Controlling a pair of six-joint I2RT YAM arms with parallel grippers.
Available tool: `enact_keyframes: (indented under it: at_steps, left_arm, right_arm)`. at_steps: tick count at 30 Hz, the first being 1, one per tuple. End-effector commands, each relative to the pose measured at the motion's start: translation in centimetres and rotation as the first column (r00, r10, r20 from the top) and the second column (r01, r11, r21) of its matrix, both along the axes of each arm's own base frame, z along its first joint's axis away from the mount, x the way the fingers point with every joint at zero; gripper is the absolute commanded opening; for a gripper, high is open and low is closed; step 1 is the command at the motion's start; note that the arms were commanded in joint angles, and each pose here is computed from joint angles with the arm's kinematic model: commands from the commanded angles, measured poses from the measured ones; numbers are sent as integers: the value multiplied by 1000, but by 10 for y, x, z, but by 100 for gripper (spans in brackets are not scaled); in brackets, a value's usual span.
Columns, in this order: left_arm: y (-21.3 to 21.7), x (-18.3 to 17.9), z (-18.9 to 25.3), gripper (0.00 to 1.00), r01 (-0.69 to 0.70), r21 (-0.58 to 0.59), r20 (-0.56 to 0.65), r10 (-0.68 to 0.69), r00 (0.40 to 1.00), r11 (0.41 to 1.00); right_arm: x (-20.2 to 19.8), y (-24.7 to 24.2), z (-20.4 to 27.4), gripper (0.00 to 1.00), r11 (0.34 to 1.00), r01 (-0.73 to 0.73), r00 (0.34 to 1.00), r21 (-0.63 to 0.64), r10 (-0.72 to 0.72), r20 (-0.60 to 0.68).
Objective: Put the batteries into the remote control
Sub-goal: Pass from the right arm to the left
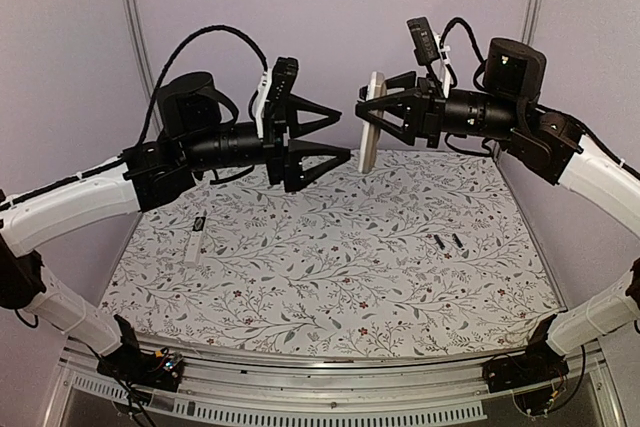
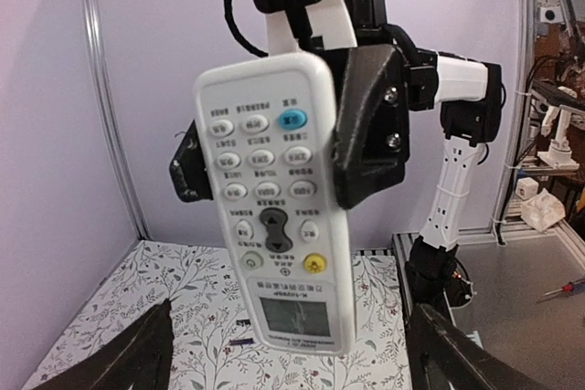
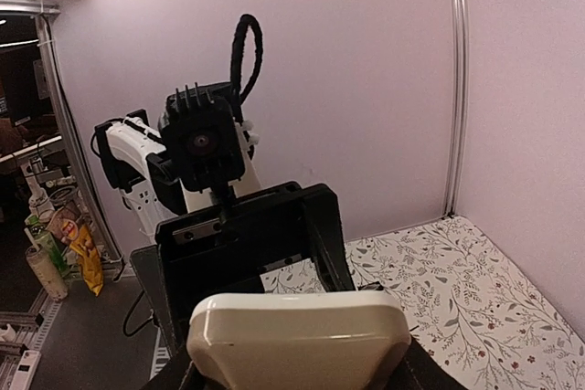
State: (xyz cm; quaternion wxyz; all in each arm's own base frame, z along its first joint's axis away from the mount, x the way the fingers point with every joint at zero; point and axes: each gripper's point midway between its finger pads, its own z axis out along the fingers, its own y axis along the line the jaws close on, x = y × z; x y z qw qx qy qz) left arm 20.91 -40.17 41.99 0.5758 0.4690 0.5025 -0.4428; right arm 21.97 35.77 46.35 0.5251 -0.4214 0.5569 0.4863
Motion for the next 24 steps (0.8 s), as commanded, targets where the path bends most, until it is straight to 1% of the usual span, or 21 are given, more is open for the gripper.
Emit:
enact_keyframes:
  at_steps: [1, 3, 5, 12, 13, 18, 22, 24]
  left_arm:
    - [-8, -3, -23, 89, 104, 38, -164, -96, 982, 994]
    - [-13, -4, -28, 89, 126, 38, -174, -118, 978, 991]
    - [-17, 1, -34, 88, 121, 42, -185, -111, 977, 992]
    - [-25, 1, -34, 83, 127, 15, -130, -124, 984, 992]
    - [-26, 1, -34, 82, 122, 11, -125, -120, 985, 992]
    - [-24, 1, -31, 73, 113, -32, -97, -115, 989, 993]
    - [-27, 2, -35, 70, 123, -31, -110, -126, 986, 992]
    - [-29, 2, -38, 66, 131, -28, -116, -133, 984, 991]
  right_arm:
    - [-14, 6, 9, 0, 998, -60, 996, 9, 59, 69]
    - [-14, 8, 8, 0, 998, -66, 996, 7, 66, 66]
    - [-15, 11, 7, 0, 997, -73, 996, 0, 73, 59]
    - [-6, 21, -11, 0, 997, -41, 999, -68, 42, 17]
    - [-5, 21, -12, 0, 996, -38, 998, -77, 41, 40]
    - [-10, 24, -15, 0, 994, -60, 997, -89, 64, 44]
    - [-9, 26, -17, 0, 993, -66, 997, -96, 70, 43]
    - [-10, 27, -17, 0, 993, -76, 996, -95, 80, 43]
